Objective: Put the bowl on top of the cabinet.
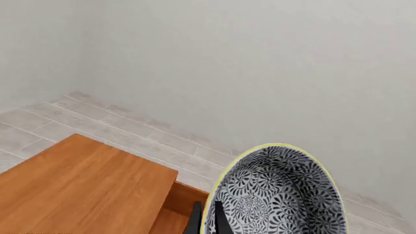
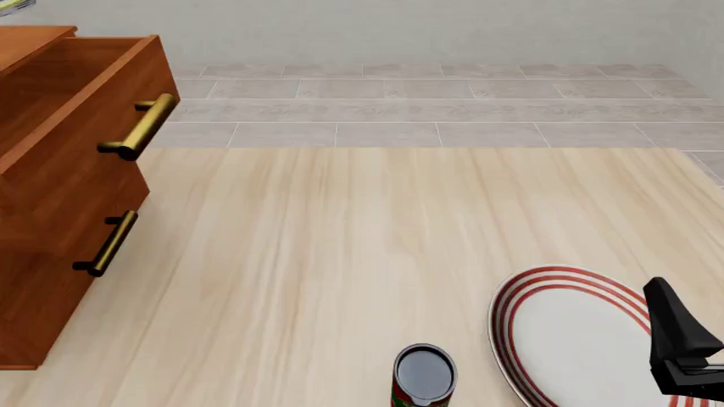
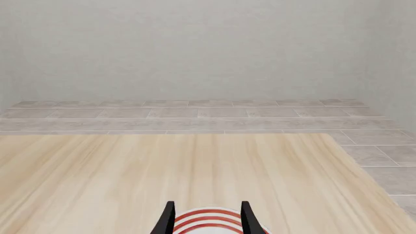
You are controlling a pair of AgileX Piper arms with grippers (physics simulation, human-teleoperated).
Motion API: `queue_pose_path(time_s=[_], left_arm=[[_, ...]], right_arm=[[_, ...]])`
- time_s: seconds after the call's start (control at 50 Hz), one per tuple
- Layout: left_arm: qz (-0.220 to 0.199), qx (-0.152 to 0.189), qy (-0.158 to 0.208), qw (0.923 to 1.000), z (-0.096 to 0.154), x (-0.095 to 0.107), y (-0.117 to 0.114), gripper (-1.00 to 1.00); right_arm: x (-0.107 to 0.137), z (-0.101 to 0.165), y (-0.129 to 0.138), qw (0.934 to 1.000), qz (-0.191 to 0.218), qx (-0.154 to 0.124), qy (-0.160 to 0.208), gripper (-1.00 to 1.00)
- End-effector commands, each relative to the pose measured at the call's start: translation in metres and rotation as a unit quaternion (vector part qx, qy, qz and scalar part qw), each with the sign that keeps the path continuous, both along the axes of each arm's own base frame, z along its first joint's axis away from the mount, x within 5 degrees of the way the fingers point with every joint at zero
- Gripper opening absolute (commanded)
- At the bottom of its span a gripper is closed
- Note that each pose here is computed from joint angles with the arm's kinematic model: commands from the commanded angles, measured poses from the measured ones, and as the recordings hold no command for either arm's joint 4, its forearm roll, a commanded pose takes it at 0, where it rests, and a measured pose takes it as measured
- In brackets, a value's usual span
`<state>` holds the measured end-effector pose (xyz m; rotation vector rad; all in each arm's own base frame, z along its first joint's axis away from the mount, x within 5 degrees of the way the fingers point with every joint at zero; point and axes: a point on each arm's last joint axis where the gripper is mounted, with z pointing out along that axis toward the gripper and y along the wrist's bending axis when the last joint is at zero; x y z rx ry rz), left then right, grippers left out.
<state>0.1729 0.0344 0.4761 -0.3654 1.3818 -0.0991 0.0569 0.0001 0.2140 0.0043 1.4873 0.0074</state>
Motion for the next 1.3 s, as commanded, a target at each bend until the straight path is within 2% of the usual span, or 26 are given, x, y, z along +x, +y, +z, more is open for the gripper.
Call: queue_pose_path(time_s=[0.02, 0.28, 0.56, 0.74, 0.94, 0.98, 1.1, 1.24, 1.3], left_arm=[[0.022, -0.015, -0.004, 0.9996, -0.003, 0.006, 0.011, -1.00], [0.060, -0.031, -0.007, 0.9977, -0.005, 0.009, 0.027, -1.00], [0.069, -0.040, -0.003, 0.9968, -0.008, 0.021, 0.036, -1.00], [0.084, -0.041, -0.009, 0.9956, -0.006, 0.015, 0.041, -1.00], [0.101, -0.051, -0.005, 0.9935, -0.012, 0.021, 0.051, -1.00], [0.116, -0.059, -0.009, 0.9914, -0.013, 0.019, 0.057, -1.00], [0.123, -0.073, -0.006, 0.9898, -0.018, 0.021, 0.062, -1.00], [0.131, -0.124, 0.013, 0.9835, -0.035, 0.037, 0.076, -1.00], [0.131, -0.124, 0.014, 0.9835, -0.035, 0.037, 0.076, -1.00]], right_arm=[[0.000, 0.000, 0.000, 1.0000, 0.000, 0.000, 0.000, 1.00], [0.000, 0.000, 0.000, 1.0000, 0.000, 0.000, 0.000, 1.00], [0.000, 0.000, 0.000, 1.0000, 0.000, 0.000, 0.000, 1.00], [0.000, 0.000, 0.000, 1.0000, 0.000, 0.000, 0.000, 1.00], [0.000, 0.000, 0.000, 1.0000, 0.000, 0.000, 0.000, 1.00], [0.000, 0.000, 0.000, 1.0000, 0.000, 0.000, 0.000, 1.00], [0.000, 0.000, 0.000, 1.0000, 0.000, 0.000, 0.000, 1.00], [0.000, 0.000, 0.000, 1.0000, 0.000, 0.000, 0.000, 1.00], [0.000, 0.000, 0.000, 1.0000, 0.000, 0.000, 0.000, 1.00]])
